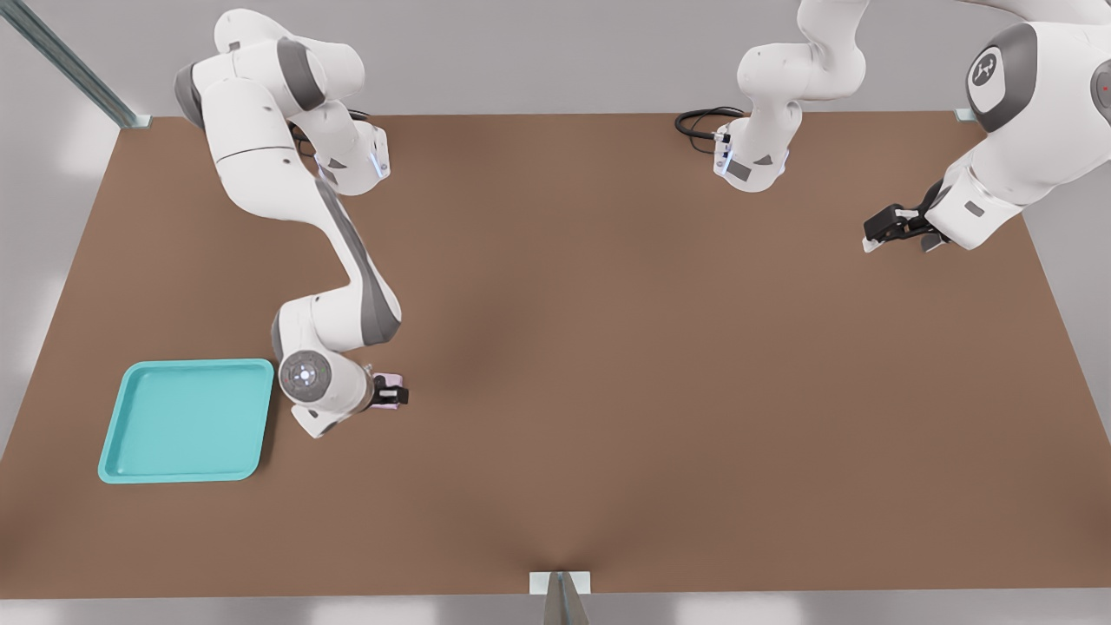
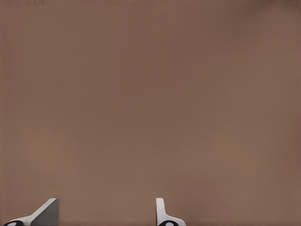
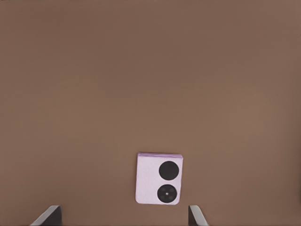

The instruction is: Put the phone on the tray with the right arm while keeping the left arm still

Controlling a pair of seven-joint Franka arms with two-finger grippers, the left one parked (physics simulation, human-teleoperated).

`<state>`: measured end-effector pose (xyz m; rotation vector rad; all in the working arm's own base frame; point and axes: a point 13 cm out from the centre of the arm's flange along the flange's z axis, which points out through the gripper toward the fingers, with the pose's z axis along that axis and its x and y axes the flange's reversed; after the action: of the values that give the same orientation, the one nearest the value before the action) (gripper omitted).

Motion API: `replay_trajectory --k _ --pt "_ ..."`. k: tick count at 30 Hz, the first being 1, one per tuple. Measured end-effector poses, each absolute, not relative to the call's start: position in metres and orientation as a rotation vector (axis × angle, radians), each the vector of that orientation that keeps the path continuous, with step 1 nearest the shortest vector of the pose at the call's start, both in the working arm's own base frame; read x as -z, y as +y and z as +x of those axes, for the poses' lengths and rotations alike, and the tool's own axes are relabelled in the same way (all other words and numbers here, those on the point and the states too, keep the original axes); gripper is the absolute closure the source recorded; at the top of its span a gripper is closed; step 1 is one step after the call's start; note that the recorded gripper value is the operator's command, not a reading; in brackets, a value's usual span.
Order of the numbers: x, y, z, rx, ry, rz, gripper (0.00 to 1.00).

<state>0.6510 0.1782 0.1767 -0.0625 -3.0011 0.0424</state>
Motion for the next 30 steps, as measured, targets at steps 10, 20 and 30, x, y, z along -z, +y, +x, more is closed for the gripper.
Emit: replay_trajectory --k 10,20,30 --pt "-0.076 0.142 0.61 -0.037 -3.021 -0.212 0.0" --pt "-0.05 0.144 0.624 0.012 -3.109 -0.194 0.0" --pt "-0.038 0.15 0.611 -0.011 -3.138 -0.084 0.0"
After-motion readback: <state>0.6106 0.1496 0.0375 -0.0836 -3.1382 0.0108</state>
